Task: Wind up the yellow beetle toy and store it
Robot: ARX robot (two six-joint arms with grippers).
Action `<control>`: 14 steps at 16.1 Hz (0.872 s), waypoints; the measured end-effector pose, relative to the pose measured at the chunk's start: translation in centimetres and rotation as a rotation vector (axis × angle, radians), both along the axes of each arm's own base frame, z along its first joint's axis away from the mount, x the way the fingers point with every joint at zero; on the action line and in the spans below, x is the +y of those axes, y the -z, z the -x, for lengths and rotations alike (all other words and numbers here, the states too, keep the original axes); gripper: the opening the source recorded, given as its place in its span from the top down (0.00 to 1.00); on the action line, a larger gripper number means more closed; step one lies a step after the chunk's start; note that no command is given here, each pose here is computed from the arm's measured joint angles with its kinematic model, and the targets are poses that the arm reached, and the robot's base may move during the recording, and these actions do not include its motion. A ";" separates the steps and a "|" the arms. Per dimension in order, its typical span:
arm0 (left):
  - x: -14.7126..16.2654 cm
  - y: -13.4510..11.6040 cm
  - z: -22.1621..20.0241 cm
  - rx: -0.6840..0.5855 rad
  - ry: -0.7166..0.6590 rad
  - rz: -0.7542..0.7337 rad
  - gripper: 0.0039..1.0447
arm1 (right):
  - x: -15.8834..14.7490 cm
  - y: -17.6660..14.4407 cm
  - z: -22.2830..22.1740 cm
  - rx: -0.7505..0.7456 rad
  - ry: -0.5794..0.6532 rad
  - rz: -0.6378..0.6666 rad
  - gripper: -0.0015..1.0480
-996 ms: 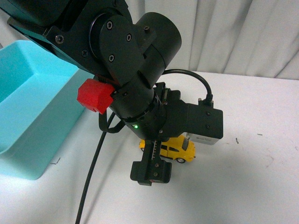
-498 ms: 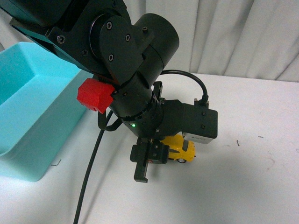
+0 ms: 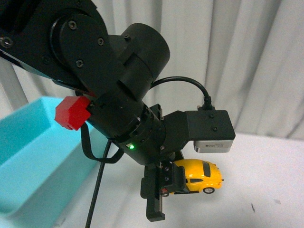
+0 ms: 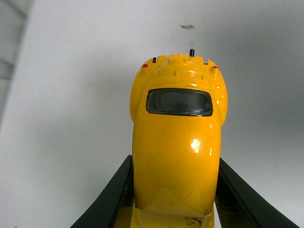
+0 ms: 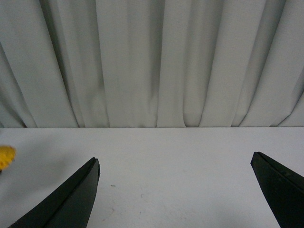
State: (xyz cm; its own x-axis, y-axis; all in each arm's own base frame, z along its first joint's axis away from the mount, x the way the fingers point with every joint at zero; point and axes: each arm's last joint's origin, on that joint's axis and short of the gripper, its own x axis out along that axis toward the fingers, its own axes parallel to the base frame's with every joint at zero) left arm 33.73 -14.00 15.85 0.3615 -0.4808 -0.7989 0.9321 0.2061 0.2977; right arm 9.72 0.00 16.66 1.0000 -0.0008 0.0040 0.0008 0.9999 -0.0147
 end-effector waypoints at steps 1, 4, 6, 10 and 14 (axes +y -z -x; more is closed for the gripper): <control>1.3 -1.8 -0.2 -0.022 -0.055 0.058 0.61 | 0.0 0.0 0.0 0.000 0.000 0.000 0.06; 7.8 -7.5 -1.7 -0.121 -0.311 0.219 0.61 | 0.0 0.0 0.0 0.000 0.000 0.000 0.06; 13.2 -9.5 -3.0 -0.180 -0.551 0.265 0.61 | 0.0 0.0 0.0 0.000 0.000 0.000 0.06; 21.1 -6.5 -3.5 -0.151 -0.916 0.192 0.61 | 0.0 0.0 0.0 0.000 0.000 0.000 0.06; 23.8 -1.6 -3.7 -0.083 -1.052 0.113 0.61 | 0.0 0.0 0.0 0.000 0.000 0.000 0.06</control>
State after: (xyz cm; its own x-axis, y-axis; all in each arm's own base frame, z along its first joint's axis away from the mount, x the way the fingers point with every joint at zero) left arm 37.42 9.80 17.41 0.6898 0.0358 -0.7231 0.2462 0.9277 0.2807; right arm 9.72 0.00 16.66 1.0000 -0.0004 0.0040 0.0004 0.9999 -0.0147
